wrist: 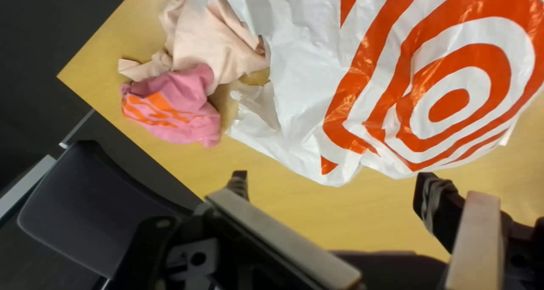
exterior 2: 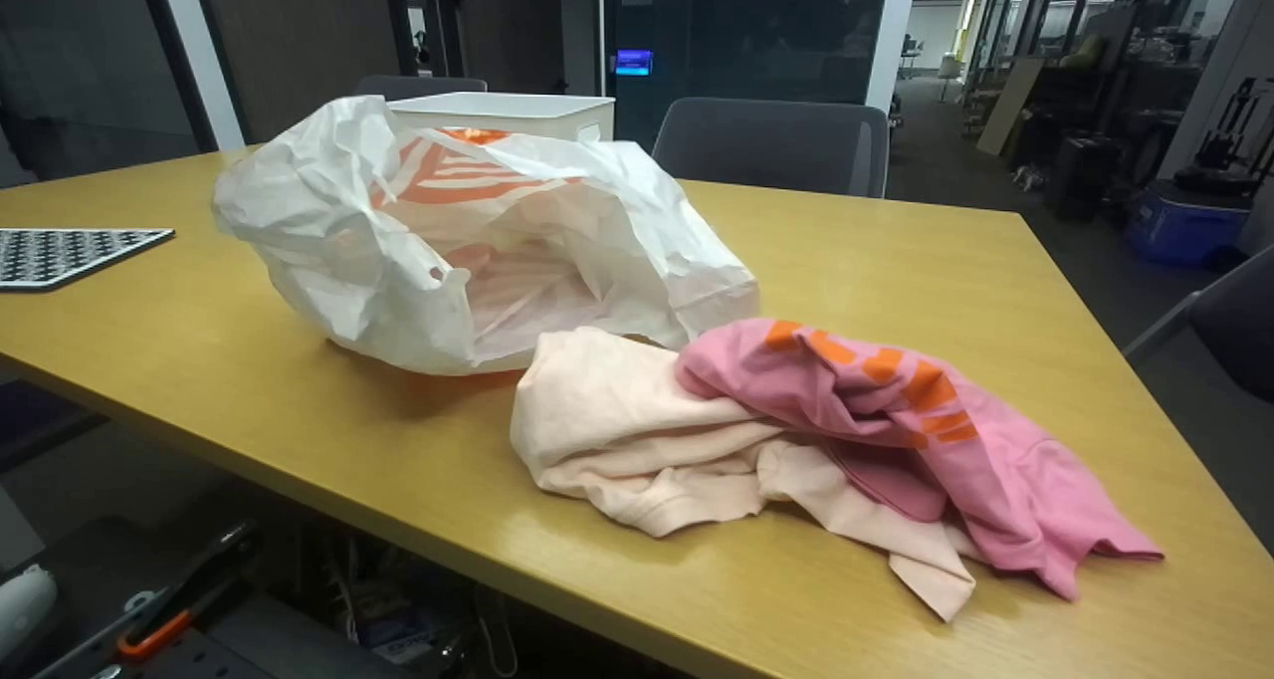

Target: Take the pink clothing out of the carrier bag

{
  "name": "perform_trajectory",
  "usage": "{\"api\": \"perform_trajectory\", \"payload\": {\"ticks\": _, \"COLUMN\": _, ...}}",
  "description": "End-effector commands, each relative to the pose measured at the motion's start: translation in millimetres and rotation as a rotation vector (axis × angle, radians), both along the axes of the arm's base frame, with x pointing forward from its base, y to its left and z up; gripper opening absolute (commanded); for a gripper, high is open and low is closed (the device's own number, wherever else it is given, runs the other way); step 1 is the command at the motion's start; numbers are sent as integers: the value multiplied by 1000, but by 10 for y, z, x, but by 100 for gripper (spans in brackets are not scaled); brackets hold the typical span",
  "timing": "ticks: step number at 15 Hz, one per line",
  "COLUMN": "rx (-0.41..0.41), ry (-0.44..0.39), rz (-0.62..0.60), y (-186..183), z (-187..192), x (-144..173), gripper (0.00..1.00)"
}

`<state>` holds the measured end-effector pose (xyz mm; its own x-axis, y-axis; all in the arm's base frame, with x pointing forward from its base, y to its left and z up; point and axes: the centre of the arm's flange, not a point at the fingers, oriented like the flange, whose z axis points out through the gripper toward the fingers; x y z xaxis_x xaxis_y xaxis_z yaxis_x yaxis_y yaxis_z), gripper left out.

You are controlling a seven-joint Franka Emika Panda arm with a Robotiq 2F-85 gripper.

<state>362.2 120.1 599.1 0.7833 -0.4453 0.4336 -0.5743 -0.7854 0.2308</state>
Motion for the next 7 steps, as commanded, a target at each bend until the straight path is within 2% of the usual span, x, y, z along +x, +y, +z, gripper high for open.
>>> {"api": "perform_trajectory", "payload": {"ticks": 1, "rx": 11, "ry": 4, "rz": 9, "y": -6, "z": -5, "x": 8, "gripper": 100}}
{"api": "perform_trajectory", "payload": {"ticks": 7, "rx": 16, "ry": 9, "rz": 20, "y": -11, "z": -15, "x": 13, "gripper": 100}}
